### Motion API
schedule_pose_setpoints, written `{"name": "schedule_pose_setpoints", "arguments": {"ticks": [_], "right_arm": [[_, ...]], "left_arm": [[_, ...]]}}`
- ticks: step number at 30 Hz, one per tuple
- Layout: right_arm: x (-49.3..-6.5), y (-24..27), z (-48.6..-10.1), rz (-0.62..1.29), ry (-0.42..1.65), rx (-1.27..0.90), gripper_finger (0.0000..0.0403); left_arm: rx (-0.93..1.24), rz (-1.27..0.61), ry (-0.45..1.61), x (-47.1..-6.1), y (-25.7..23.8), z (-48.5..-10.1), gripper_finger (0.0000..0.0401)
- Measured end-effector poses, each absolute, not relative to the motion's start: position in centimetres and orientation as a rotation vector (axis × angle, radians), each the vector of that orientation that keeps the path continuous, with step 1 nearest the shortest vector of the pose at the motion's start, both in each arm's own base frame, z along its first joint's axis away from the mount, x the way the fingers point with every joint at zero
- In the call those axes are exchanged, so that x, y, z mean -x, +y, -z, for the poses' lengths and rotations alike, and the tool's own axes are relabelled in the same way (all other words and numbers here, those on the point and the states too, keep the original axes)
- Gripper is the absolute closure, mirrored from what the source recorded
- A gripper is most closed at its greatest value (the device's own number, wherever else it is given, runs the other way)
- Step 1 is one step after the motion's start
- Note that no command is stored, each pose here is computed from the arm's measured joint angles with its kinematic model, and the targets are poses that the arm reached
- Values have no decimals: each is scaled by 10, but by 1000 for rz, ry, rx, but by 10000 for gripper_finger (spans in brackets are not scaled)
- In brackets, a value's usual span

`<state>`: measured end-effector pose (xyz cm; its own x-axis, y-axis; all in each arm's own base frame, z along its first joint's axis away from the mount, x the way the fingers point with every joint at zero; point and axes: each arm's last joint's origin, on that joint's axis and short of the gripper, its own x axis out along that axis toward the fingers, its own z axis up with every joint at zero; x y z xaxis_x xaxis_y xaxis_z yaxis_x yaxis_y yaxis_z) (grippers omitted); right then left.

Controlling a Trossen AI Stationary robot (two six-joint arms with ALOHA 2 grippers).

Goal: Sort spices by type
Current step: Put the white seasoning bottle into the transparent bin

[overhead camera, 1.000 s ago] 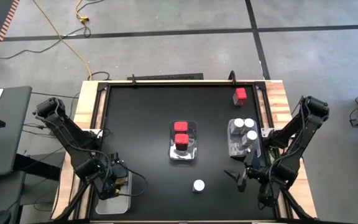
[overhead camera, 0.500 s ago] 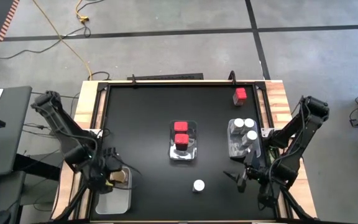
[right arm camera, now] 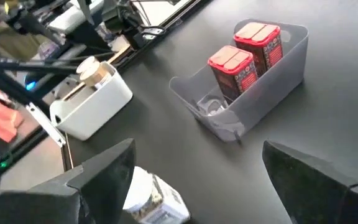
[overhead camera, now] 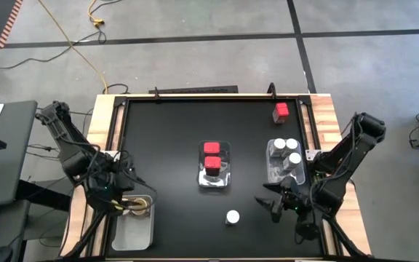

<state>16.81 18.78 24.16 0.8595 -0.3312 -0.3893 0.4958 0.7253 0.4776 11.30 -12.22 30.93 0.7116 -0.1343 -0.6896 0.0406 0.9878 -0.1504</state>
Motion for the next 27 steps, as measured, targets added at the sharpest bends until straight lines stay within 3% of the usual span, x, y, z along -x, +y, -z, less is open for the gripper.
{"name": "schedule_pose_setpoints", "arguments": {"ticks": [9, 18, 27], "right_arm": [[-187, 170, -242, 529, 296, -472, 26], [-226, 164, -261, 339, 325, -330, 26], [-266, 155, -314, 176, 290, -275, 36]], "left_arm": [[143, -68, 676, -126, -118, -309, 51], [106, 147, 520, -162, -122, -280, 51], [157, 152, 485, -167, -104, -253, 51]]}}
